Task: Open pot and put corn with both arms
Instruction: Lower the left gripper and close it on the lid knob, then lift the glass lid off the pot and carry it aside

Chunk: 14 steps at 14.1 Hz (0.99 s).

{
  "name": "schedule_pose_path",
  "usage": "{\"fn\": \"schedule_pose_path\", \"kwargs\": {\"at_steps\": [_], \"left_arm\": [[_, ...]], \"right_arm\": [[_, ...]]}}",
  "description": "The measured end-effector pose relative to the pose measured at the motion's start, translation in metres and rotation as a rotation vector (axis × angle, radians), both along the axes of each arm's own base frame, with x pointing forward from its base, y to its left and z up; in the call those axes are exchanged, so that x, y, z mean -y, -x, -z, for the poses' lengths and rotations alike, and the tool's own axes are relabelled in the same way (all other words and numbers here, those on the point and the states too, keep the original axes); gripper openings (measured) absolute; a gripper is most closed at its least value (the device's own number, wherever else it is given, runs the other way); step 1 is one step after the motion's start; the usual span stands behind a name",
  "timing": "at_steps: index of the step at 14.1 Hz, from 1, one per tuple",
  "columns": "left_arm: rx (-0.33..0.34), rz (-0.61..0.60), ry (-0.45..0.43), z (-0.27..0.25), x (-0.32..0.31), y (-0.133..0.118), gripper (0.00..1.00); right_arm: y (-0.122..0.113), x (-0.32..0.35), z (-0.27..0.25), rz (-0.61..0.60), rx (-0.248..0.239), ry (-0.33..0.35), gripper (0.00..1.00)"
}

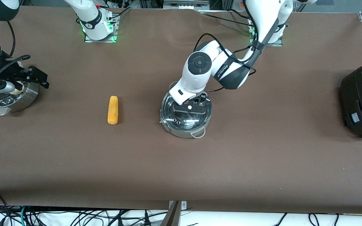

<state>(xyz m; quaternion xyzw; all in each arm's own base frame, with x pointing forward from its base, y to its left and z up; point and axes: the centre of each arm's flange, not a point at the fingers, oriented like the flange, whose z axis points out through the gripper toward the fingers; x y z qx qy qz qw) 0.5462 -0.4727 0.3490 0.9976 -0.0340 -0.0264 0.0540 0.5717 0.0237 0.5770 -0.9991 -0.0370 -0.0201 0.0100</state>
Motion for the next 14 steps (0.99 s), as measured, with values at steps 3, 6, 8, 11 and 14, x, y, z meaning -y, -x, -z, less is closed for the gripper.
{"fn": "schedule_pose_path", "kwargs": {"at_steps": [3, 6, 8, 11, 14], "left_arm": [[0.0, 0.0, 0.0, 0.0, 0.0, 0.0, 0.5], [0.01, 0.009, -0.009, -0.001, 0.001, 0.0, 0.5], [0.023, 0.016, -0.016, -0.005, 0.001, 0.0, 0.5], [0.045, -0.001, -0.01, -0.028, -0.007, -0.008, 0.5], [0.057, -0.053, -0.021, -0.064, -0.043, -0.028, 0.5]], "right_arm": [[0.0, 0.0, 0.0, 0.0, 0.0, 0.0, 1.0], [0.0, -0.001, 0.0, 0.0, -0.002, 0.0, 1.0], [0.0, -0.001, 0.0, -0.001, -0.002, 0.0, 1.0], [0.0, -0.004, 0.0, -0.006, -0.002, 0.0, 1.0], [0.0, -0.004, 0.0, -0.007, -0.002, 0.0, 1.0]]}}
